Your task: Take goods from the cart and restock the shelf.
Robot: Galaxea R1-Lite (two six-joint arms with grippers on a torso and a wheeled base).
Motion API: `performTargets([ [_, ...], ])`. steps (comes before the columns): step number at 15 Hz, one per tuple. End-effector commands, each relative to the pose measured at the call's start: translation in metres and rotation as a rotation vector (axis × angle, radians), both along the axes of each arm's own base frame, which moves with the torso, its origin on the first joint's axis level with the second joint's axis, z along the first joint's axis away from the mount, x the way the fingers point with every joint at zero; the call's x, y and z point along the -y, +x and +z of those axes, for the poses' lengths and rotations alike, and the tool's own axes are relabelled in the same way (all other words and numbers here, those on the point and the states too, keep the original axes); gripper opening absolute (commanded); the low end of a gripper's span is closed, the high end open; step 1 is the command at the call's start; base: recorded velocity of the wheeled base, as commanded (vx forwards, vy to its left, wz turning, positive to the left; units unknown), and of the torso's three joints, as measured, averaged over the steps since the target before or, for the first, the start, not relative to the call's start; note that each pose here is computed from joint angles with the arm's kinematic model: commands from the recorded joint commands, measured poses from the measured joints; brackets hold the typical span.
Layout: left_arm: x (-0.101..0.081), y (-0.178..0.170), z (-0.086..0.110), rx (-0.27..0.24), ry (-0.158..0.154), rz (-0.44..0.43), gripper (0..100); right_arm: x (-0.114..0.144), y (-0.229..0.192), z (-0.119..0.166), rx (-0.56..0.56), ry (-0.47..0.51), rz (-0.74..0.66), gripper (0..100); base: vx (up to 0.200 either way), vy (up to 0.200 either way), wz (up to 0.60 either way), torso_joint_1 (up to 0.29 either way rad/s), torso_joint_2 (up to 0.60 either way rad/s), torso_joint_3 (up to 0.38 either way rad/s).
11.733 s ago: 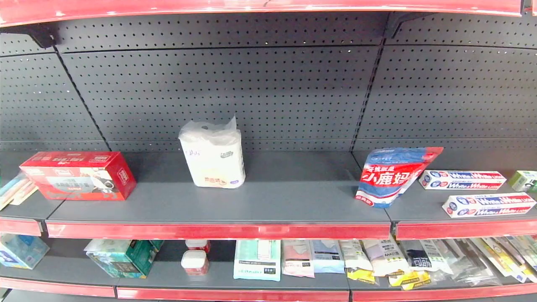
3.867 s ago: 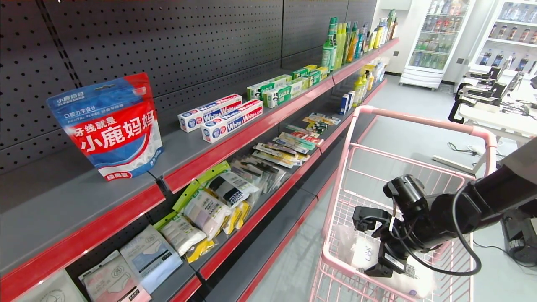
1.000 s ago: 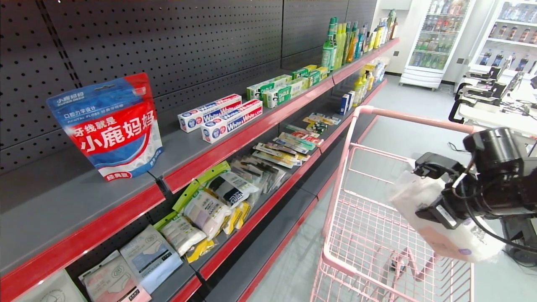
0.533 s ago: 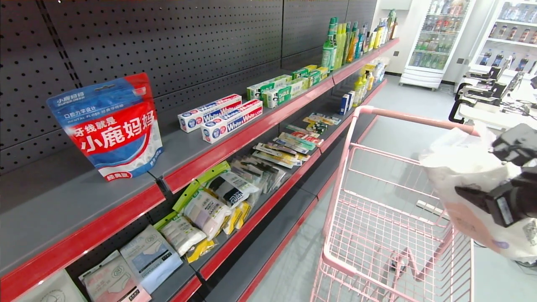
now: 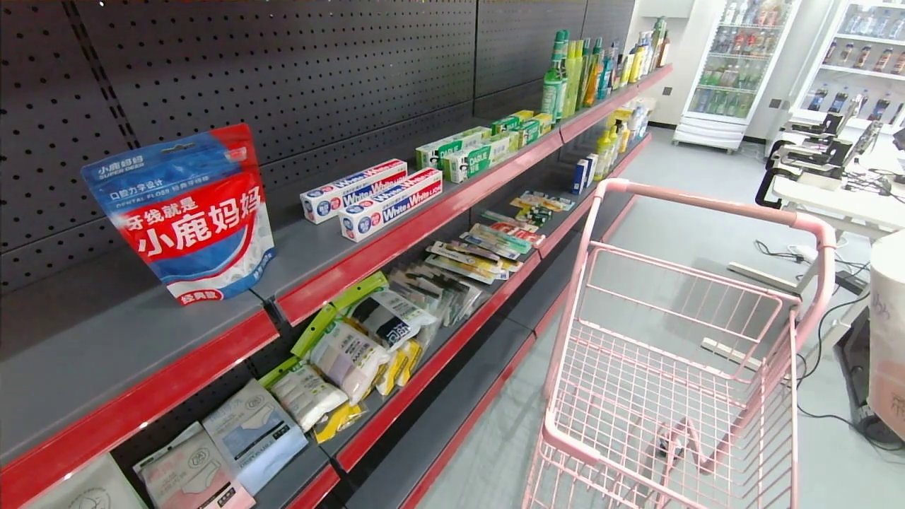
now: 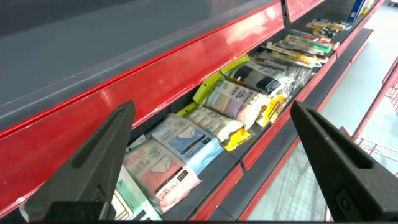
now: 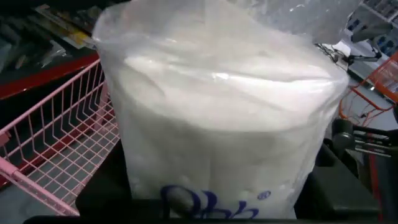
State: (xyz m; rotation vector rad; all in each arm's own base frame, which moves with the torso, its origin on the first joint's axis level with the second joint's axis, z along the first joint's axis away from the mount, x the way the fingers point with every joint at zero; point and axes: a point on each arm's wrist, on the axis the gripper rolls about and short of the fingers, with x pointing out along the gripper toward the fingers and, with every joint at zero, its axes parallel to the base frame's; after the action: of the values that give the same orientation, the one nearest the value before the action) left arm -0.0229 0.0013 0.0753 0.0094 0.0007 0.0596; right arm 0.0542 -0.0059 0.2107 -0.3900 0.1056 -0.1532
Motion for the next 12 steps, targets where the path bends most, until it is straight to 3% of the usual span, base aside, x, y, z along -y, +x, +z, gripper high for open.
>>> performTargets([
  [1,0.0,0.0001,0.0002,0.0,0.0,0.0,100,0.0001,-0.0108,0.0005,0.042,-0.005,-0.022,0,0.0,0.0,0.0,0.0,0.0,0.0],
  [4,0.0,0.0001,0.0,-0.001,0.0,0.0,100,0.0009,-0.0102,-0.0027,0.026,-0.01,-0.038,0,0.0,0.0,0.0,0.098,-0.21,-0.112],
  [12,0.0,0.0001,0.0002,0.0,0.0,0.0,100,0.0014,-0.0057,-0.0089,-0.016,-0.025,-0.038,0,0.0,0.0,0.0,0.224,-0.49,-0.27],
])
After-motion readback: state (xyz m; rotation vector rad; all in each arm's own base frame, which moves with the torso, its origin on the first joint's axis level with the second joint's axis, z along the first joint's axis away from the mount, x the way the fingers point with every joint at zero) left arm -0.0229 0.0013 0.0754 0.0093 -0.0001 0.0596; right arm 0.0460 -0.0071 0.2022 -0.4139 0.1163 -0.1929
